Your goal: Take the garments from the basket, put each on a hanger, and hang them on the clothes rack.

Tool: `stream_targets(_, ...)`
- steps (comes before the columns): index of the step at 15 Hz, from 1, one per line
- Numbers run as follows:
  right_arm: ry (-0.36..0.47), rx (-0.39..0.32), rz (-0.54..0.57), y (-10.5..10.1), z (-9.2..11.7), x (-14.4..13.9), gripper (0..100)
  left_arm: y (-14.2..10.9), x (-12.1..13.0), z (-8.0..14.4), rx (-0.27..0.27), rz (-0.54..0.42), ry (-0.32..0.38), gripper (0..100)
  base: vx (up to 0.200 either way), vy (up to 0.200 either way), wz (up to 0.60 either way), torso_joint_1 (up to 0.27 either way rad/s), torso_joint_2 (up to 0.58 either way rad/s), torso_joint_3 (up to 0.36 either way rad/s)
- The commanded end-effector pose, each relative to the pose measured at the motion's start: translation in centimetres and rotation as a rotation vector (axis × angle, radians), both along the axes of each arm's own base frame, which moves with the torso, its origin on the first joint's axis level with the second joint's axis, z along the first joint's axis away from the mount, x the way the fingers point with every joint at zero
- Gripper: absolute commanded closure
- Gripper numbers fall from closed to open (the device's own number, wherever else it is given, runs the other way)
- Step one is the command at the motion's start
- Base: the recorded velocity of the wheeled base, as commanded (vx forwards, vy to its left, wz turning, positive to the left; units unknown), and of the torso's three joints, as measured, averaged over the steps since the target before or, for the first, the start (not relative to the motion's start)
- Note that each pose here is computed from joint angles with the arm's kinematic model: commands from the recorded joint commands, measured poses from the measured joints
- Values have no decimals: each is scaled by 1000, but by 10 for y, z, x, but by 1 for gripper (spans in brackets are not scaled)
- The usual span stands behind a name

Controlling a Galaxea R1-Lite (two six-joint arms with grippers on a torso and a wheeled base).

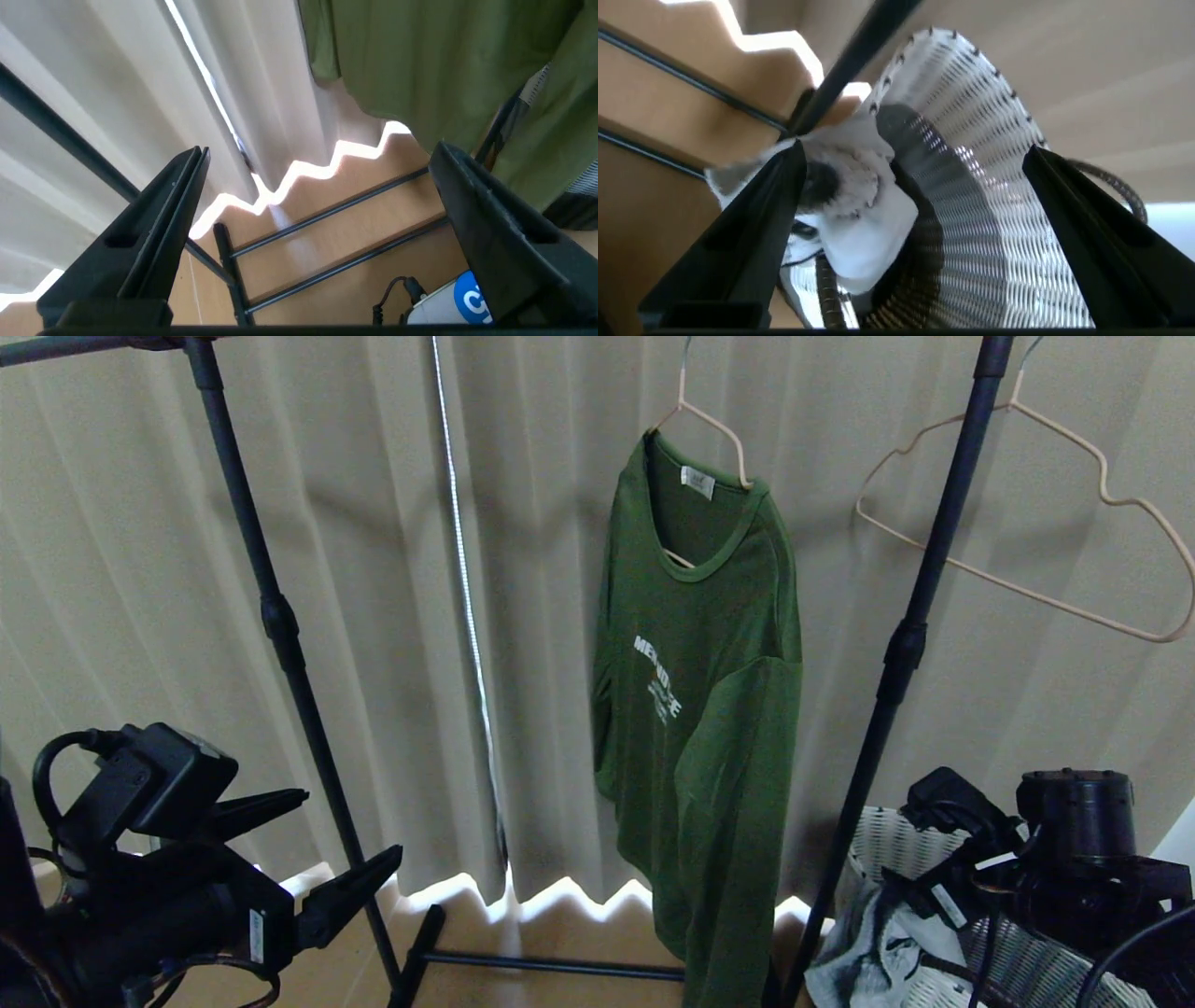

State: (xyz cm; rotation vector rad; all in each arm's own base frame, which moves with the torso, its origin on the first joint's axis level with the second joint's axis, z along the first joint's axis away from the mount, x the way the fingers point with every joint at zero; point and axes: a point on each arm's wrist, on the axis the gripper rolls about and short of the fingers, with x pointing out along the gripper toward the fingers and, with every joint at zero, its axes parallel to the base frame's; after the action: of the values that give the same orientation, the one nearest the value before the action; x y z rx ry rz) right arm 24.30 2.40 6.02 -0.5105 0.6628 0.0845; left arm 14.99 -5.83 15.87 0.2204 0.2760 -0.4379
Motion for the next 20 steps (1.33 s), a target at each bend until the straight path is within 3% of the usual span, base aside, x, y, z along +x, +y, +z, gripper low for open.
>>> stream_targets(1,46,-10,-6,0,-10,1,0,0,1,0,1,1,2,0,0,0,0,0,0,0)
stream_targets(8,106,-59,-113,-15,-27,4,0,-1,1,-1,2,-4,6,0,0,0,0,0,0,0)
stream_targets(14,158,-58,-113,-15,-40,0,0,0,1,-1,1,-2,5,0,0,0,0,0,0,0)
stream_targets(20,121,-44,-118,-14,-58,16,0,0,0,-1,1,-2,3,0,0,0,0,0,0,0)
